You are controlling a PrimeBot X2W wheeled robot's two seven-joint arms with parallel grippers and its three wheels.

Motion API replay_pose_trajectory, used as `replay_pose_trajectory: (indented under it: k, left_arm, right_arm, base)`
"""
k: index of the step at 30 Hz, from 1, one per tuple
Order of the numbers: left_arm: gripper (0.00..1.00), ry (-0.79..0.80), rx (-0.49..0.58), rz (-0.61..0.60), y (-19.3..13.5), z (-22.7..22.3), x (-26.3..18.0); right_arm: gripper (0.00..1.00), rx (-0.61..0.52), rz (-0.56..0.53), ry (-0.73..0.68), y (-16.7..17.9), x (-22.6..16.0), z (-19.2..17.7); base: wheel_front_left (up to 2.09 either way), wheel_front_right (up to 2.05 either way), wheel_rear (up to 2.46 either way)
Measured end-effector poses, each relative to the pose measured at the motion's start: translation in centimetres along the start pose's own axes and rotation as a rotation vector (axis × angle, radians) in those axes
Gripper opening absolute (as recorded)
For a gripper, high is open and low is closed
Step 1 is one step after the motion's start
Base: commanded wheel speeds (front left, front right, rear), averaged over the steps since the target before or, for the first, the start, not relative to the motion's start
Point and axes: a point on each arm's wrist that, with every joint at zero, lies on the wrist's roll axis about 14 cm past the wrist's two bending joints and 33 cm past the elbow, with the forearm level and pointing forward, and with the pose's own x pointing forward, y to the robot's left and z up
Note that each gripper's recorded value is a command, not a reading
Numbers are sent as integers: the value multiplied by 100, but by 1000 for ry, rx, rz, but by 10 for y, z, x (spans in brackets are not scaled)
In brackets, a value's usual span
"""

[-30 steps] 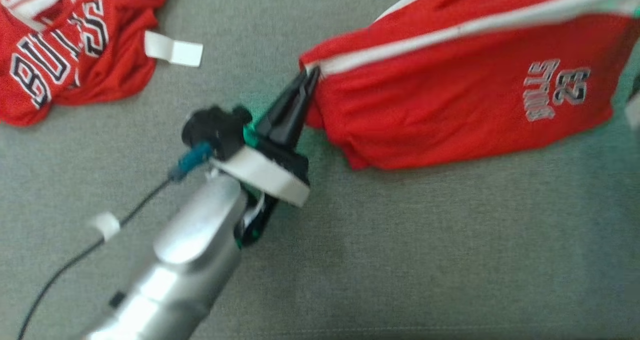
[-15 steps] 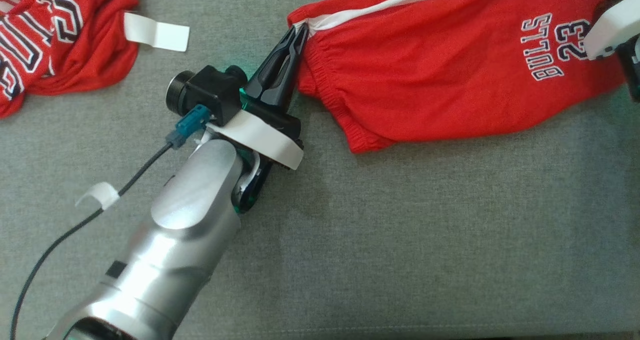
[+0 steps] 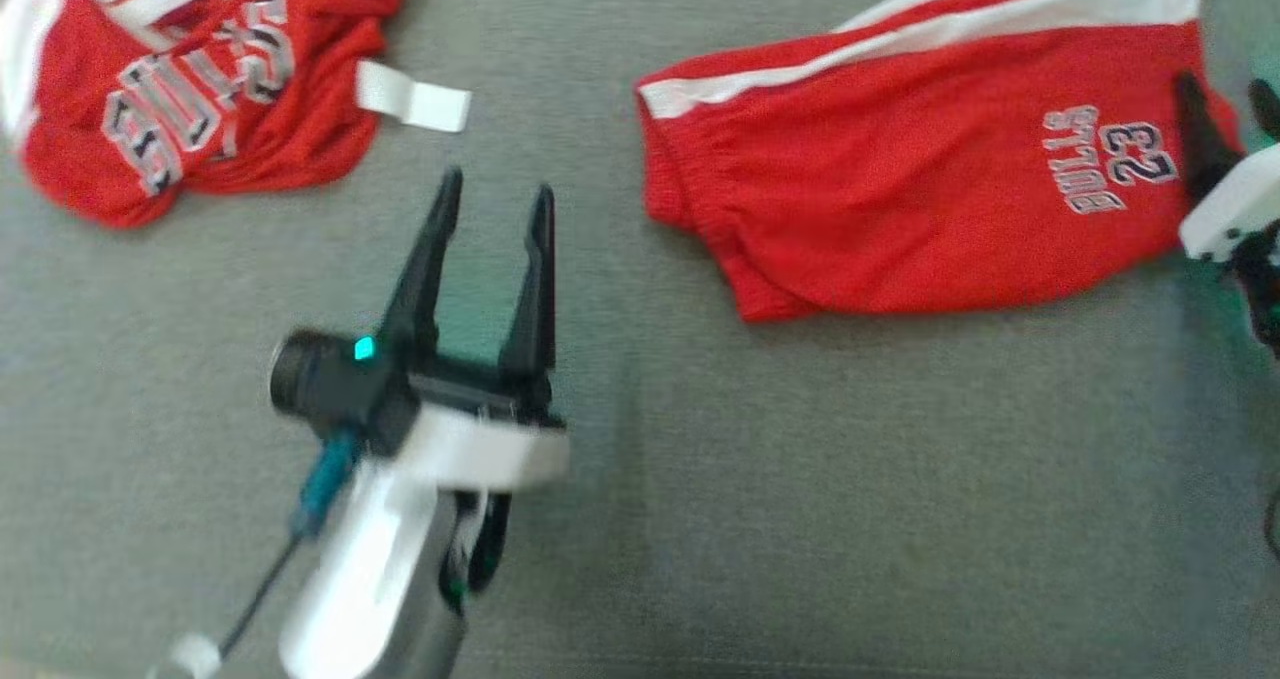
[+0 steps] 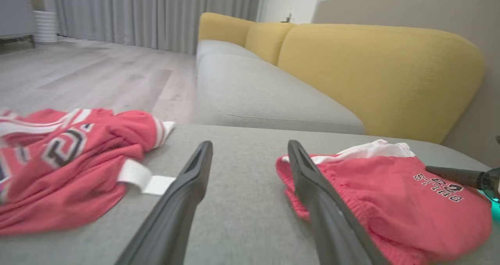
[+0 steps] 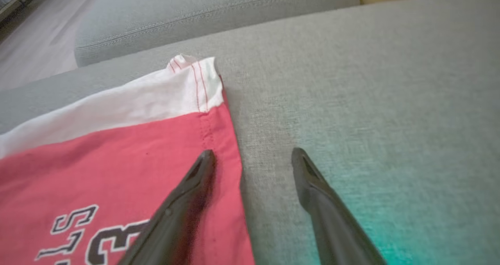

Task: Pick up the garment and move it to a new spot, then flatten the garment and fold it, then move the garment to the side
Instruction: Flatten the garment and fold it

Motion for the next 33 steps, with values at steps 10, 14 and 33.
replay_pose_trajectory:
  k: [10, 14, 33]
  left_arm:
    - [100, -68, 48, 139, 24, 30, -58]
    - [100, -112, 63, 134, 21, 45, -59]
    - [100, -31, -25, -89, -40, 11, -39]
  right_arm:
    - [0, 25, 109, 87, 41, 7, -4]
    - [0, 9, 85, 65, 31, -3, -2]
    - [0, 58, -59, -155, -57, -81, 60]
  base:
    - [0, 0, 0]
    - [0, 0, 0]
    - [0, 0, 0]
